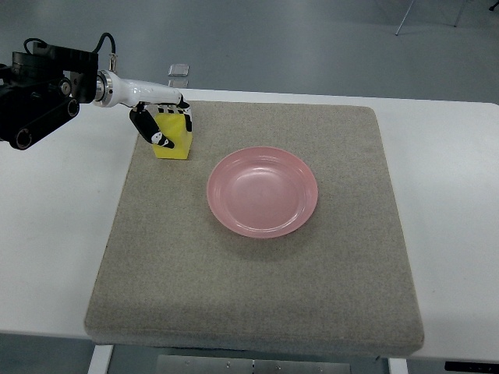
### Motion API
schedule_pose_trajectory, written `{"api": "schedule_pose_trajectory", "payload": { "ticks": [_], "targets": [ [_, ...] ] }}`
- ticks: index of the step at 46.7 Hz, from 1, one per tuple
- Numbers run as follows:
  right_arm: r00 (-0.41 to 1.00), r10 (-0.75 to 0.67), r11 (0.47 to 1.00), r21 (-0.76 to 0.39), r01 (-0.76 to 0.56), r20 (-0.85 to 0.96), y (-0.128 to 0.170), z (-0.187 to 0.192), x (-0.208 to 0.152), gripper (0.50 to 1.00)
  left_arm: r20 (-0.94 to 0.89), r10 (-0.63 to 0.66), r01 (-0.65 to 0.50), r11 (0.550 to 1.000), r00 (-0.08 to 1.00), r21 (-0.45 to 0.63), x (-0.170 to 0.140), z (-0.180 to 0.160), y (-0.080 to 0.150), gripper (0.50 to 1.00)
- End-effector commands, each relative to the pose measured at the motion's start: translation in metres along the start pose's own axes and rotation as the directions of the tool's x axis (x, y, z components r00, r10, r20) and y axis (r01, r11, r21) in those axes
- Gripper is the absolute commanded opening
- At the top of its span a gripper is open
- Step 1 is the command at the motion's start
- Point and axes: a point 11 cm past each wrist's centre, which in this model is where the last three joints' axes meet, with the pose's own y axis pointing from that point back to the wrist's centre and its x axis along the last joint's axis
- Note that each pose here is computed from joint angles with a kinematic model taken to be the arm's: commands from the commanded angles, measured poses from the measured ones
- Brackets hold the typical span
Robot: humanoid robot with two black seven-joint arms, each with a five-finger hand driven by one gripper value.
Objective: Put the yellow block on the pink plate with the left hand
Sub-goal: 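Close the left hand fingers around the yellow cube, then lift the yellow cube and carry it over the pink plate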
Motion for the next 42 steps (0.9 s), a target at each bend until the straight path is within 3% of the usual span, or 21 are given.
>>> {"api": "schedule_pose_trajectory", "payload": {
  "ticks": [1,13,26,42],
  "targets": [
    [1.0,0.0,1.0,0.0,0.0,0.001,0.0,0.0,0.0,0.924,0.027,0.027,-0.025,0.999,0.999,-0.048,0.012,0.018,-0.001,0.5],
    [1.0,0.0,1.0,-0.001,0.0,0.0,0.0,0.0,0.0,0.924,0.055,0.074,-0.062,0.978,0.996,-0.197,0.03,0.067,0.008,0.5],
    [1.0,0.0,1.0,-0.001,0.0,0.0,0.0,0.0,0.0,0.924,0.123,0.018,0.025,0.941,0.992,-0.338,0.01,0.117,0.014,0.5],
    [1.0,0.0,1.0,0.0,0.0,0.001,0.0,0.0,0.0,0.924,0.163,-0.011,0.07,0.932,0.987,-0.357,0.0,0.13,0.011,0.5]
  ]
}}
